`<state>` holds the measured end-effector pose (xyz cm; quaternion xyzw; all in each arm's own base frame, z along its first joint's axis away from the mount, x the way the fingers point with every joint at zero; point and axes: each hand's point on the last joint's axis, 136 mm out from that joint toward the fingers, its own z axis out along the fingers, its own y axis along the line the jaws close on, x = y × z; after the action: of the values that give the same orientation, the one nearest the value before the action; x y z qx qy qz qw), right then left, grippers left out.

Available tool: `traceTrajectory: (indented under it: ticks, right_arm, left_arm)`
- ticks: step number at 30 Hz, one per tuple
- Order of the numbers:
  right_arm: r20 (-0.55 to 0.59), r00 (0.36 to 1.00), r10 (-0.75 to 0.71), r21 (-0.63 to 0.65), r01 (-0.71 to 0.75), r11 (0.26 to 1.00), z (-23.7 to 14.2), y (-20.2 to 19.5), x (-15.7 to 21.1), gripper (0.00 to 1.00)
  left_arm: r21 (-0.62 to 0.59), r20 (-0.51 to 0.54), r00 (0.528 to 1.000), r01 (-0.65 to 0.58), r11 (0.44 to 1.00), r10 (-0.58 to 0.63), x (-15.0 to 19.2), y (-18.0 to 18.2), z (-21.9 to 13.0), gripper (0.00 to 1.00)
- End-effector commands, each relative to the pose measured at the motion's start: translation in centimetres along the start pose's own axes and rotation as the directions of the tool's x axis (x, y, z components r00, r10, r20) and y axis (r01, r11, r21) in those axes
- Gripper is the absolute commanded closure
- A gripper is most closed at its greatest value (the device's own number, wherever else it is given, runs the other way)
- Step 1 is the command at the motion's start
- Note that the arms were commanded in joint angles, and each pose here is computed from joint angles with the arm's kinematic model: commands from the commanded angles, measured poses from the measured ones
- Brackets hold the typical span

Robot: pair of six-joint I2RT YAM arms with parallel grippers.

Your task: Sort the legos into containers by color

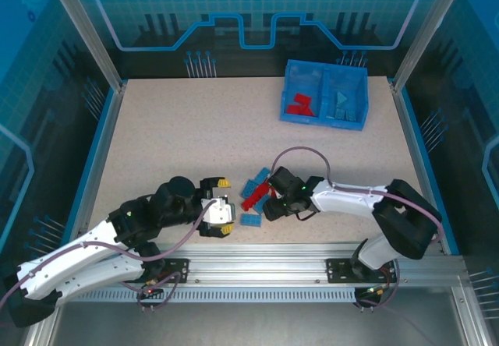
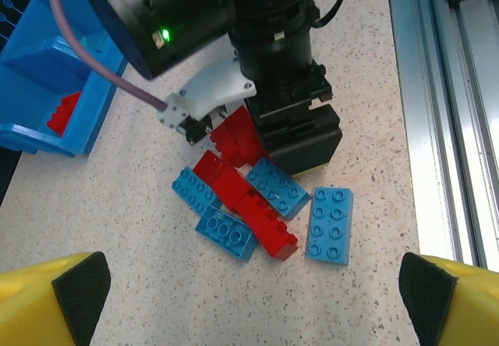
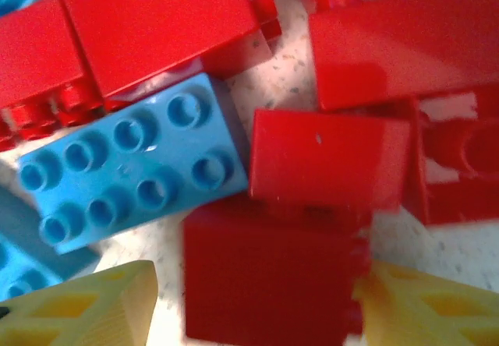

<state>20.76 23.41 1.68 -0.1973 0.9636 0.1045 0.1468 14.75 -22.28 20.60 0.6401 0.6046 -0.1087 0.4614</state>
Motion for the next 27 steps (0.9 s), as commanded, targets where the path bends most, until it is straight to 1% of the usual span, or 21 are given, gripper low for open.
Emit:
traceTrajectory:
  ticks: [1, 4, 6, 8, 9, 12, 14, 16, 17, 20, 24, 27]
  right_arm:
    - [0.056, 0.998, 0.000, 0.001, 0.000, 1.000, 0.4, 0.8, -1.7, 0.45]
    - [0.035, 0.999, 0.003, 0.009, -0.004, 1.000, 0.3, 0.6, -1.2, 0.55]
    - [0.044, 0.999, 0.008, 0.018, -0.009, 1.000, -0.5, 0.4, -1.1, 0.62]
    - [0.088, 0.996, 0.020, 0.018, -0.021, 1.000, -2.4, 0.2, -1.7, 0.66]
    - [0.118, 0.993, 0.025, 0.018, -0.028, 0.999, -3.4, 0.1, -2.0, 0.67]
    - [0.252, 0.967, 0.037, 0.038, -0.048, 0.998, -8.0, -0.7, -4.0, 0.67]
    - [0.348, 0.937, 0.041, 0.058, -0.065, 0.996, -11.2, -1.7, -5.8, 0.66]
    - [0.417, 0.908, 0.036, 0.080, -0.076, 0.994, -13.6, -3.1, -7.9, 0.65]
    - [0.462, 0.886, 0.042, 0.091, -0.094, 0.991, -15.2, -4.0, -9.7, 0.65]
    - [0.531, 0.844, 0.076, 0.128, -0.168, 0.977, -17.5, -7.5, -14.2, 0.66]
    - [0.589, 0.799, 0.124, 0.193, -0.289, 0.938, -17.8, -12.9, -20.2, 0.67]
    - [0.578, 0.796, 0.183, 0.213, -0.363, 0.907, -15.9, -16.4, -24.1, 0.67]
  left_arm:
    - [0.039, -0.012, 1.000, -0.014, 0.999, 0.015, 0.6, -0.9, 0.3, 0.01]
    - [0.042, -0.006, 1.000, -0.001, 0.999, 0.002, 0.4, -0.9, 0.3, 0.01]
    - [0.038, -0.002, 1.000, 0.003, 0.999, -0.003, 0.3, -0.7, 0.2, 0.01]
    - [0.028, 0.004, 1.000, 0.010, 1.000, -0.010, 0.1, -0.5, 0.1, 0.01]
    - [0.020, 0.012, 1.000, 0.016, 1.000, -0.016, -0.1, -0.3, 0.1, 0.01]
    - [-0.020, 0.041, 0.998, 0.041, 0.999, -0.040, -0.8, 0.5, -0.1, 0.01]
    - [-0.057, 0.048, 0.998, 0.053, 0.997, -0.050, -0.8, 1.1, -0.2, 0.01]
    - [-0.083, 0.046, 0.997, 0.059, 0.995, -0.055, -0.8, 1.6, -0.2, 0.01]
    - [-0.093, 0.046, 0.997, 0.064, 0.994, -0.060, -0.8, 1.8, -0.2, 0.01]
    - [-0.110, 0.048, 0.996, 0.075, 0.991, -0.070, -0.8, 2.1, -0.1, 0.01]
    - [-0.116, 0.030, 0.998, 0.064, 0.991, -0.060, -0.4, 2.1, -0.1, 0.01]
    - [-0.128, 0.033, 0.998, 0.060, 0.990, -0.056, -0.5, 2.3, -0.5, 0.01]
